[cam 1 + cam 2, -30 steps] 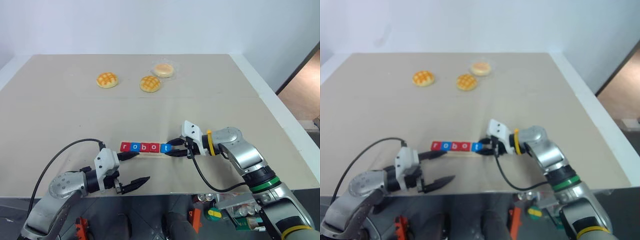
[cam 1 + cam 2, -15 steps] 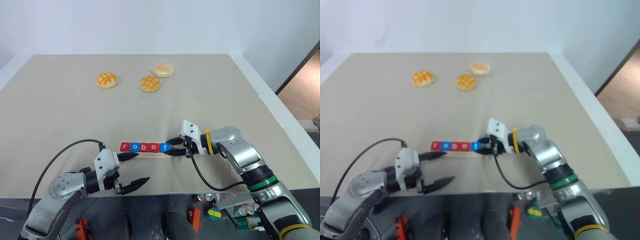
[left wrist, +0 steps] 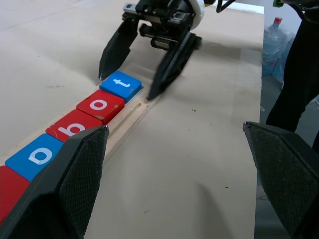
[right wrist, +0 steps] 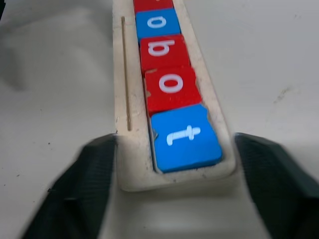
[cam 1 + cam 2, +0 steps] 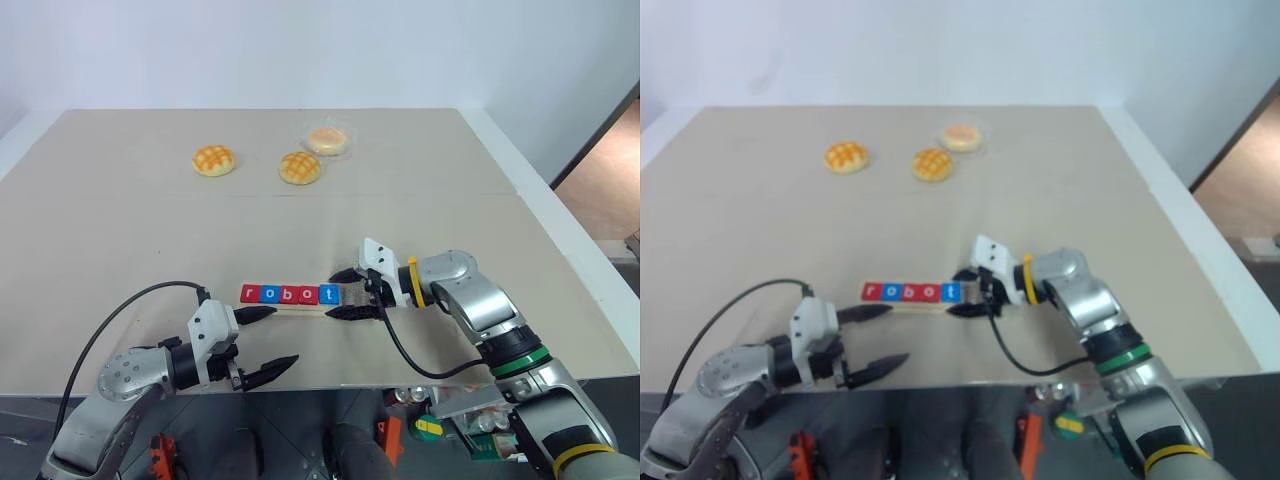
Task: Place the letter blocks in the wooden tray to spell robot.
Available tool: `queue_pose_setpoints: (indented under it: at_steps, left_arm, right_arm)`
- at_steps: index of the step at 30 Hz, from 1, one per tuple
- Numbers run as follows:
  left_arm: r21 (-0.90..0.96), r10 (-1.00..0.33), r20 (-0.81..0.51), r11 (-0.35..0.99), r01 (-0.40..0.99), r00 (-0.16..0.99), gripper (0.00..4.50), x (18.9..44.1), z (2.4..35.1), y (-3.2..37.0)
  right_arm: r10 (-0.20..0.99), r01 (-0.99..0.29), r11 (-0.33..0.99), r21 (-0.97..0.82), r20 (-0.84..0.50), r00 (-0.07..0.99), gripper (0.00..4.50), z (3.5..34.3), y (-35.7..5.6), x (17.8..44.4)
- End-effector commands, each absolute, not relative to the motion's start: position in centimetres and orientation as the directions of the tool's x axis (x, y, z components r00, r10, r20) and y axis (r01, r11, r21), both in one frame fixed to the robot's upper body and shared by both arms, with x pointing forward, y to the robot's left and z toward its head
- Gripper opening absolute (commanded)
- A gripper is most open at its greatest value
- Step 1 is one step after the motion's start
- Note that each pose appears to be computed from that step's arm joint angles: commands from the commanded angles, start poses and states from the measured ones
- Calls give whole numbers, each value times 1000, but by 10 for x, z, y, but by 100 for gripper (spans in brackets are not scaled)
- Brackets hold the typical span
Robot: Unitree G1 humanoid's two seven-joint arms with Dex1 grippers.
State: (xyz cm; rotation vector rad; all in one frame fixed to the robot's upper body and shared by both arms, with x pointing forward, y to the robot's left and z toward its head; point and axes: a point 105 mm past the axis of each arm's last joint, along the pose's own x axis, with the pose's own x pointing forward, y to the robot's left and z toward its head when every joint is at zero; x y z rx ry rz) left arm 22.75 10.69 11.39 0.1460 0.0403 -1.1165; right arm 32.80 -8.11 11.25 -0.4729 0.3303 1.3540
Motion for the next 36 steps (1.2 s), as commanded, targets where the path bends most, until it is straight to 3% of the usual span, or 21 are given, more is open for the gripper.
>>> queue_pose_setpoints:
  at_steps: [1,5,6,12,18,36]
  left_arm:
    - [146,-897,-77,421,895,435,450,226,125,105]
    - [162,-885,-77,443,882,459,450,228,125,109]
    - [165,-881,-72,452,877,468,450,229,125,111]
    - [149,-879,-50,463,874,474,450,231,126,112]
    - [148,-881,-49,459,876,470,450,231,126,110]
    - [159,-881,-69,453,877,468,450,231,122,110]
  right_arm:
    - [881,-968,175,-179,-411,235,446,140,-77,333]
    - [877,-932,324,-163,-317,360,446,156,-86,345]
    - [866,-914,377,-151,-293,406,421,157,-90,350]
    - [825,-858,513,-26,-261,501,222,144,-101,353]
    - [782,-814,580,-26,-262,565,16,132,-96,354]
    - [823,-864,502,-46,-280,493,5,120,-86,328]
